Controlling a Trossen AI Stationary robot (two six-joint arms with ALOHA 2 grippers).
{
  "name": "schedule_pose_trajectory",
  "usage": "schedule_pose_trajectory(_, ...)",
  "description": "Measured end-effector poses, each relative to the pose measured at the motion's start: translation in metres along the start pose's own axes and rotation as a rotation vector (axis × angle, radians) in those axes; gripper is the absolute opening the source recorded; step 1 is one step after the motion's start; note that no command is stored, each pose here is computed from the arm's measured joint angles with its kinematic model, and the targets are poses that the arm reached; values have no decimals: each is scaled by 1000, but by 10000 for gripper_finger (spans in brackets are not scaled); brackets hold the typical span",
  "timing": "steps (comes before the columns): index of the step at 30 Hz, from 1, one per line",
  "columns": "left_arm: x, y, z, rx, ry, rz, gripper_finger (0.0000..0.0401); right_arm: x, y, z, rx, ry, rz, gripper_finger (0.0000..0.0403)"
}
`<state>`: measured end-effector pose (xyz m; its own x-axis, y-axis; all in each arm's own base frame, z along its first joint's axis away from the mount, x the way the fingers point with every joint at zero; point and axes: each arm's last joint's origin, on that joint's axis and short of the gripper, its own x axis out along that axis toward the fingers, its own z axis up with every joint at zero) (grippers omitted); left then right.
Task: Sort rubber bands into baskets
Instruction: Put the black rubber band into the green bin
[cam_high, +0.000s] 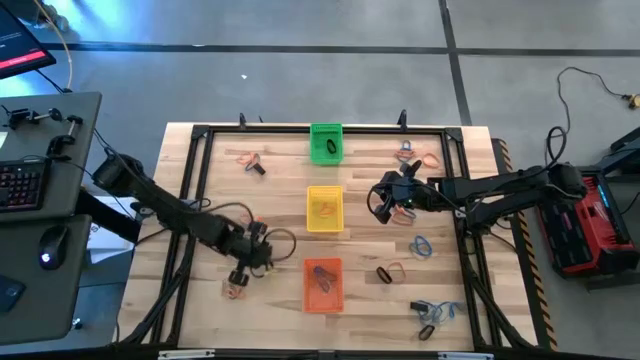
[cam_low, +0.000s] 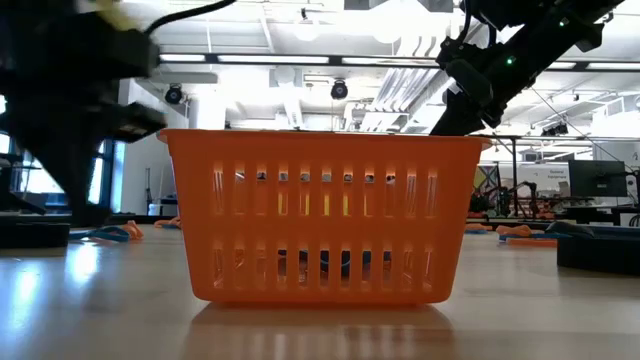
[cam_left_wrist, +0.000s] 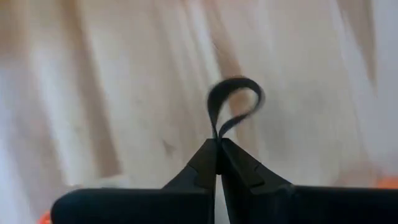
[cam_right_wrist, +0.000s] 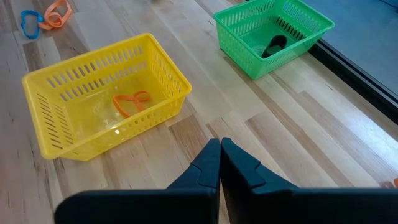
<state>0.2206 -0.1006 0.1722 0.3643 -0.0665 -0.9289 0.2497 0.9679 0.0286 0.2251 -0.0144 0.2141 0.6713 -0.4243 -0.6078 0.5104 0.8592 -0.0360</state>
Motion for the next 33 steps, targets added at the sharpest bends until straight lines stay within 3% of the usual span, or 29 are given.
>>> schedule_pose_trajectory(3, -11, 19, 11, -86, -57, 56, 1, 0, 0, 0, 0, 0, 0, 0)
schedule_pose_trajectory(8, -30, 64, 28, -173, -140, 299, 1, 0, 0, 0, 1, -3, 1, 0)
schedule_pose_trajectory(12, -43, 108, 39, -254, -204, 407, 1, 0, 0, 0, 2, -4, 1, 0)
schedule_pose_trajectory(17, -59, 163, 47, -292, -278, 457, 1, 0, 0, 1, 6, -8, 2, 0)
schedule_pose_trajectory(24, -74, 227, 66, -256, -270, 530, 1, 0, 0, 1, 7, -8, 2, 0)
schedule_pose_trajectory(33, -49, 303, 89, -227, -191, 462, 1, 0, 0, 1, 13, -8, 3, 0)
